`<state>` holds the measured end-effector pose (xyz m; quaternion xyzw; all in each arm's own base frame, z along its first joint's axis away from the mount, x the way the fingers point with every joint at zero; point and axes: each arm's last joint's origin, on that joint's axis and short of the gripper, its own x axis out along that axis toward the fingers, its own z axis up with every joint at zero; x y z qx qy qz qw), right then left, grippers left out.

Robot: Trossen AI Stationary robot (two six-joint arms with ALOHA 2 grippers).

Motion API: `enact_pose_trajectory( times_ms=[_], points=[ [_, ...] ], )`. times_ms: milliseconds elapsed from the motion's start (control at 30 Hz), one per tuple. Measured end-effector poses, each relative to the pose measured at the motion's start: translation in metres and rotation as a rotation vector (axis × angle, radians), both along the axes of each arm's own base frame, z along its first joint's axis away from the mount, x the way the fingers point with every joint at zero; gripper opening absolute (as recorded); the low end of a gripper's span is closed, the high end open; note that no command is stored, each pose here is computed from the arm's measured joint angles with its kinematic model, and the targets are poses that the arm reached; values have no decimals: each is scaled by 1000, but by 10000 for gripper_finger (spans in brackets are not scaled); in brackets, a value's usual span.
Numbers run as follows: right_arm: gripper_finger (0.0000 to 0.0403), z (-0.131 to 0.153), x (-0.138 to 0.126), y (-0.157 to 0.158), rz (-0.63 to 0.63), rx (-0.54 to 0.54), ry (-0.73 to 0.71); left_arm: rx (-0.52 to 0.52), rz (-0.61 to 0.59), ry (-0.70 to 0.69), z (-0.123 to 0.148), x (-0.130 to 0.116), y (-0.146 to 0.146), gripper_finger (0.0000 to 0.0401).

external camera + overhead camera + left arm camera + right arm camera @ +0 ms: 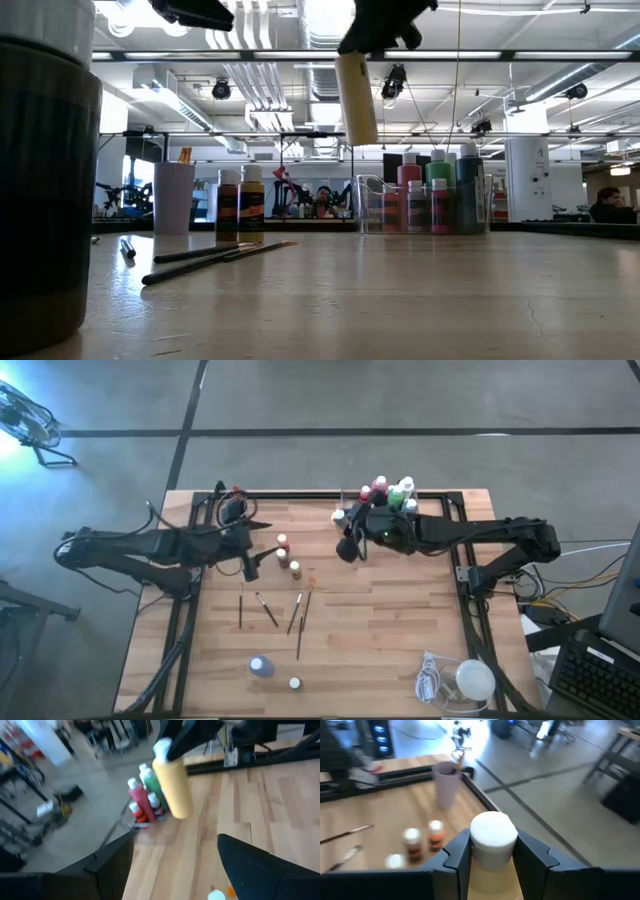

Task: Pick & Place Paint Supplies
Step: Put the yellow paint bottle into the transparent bin

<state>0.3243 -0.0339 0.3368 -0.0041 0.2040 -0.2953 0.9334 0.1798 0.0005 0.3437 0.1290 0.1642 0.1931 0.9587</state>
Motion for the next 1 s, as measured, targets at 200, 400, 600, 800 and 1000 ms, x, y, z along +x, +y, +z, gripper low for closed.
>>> enact_pose_trajectory(
  times_ms=[200, 400, 600, 800, 1000],
  points=[
    [110, -6, -14, -17, -179, -36, -16, 26, -12, -76, -31, -12, 1, 291],
    [110, -24, -20, -22, -262, -75, -34, 19, -11, -183, -53, -18, 1, 291],
    [110, -55, -30, -35, -345, -97, -82, 19, -12, -214, -67, -20, 1, 291],
    [110, -77, -43, -38, -351, -134, -206, 12, -10, -209, -70, -21, 1, 291],
    [110, -94, -52, -41, -366, -154, -208, 12, -10, -209, -70, -21, 1, 291]
  ],
)
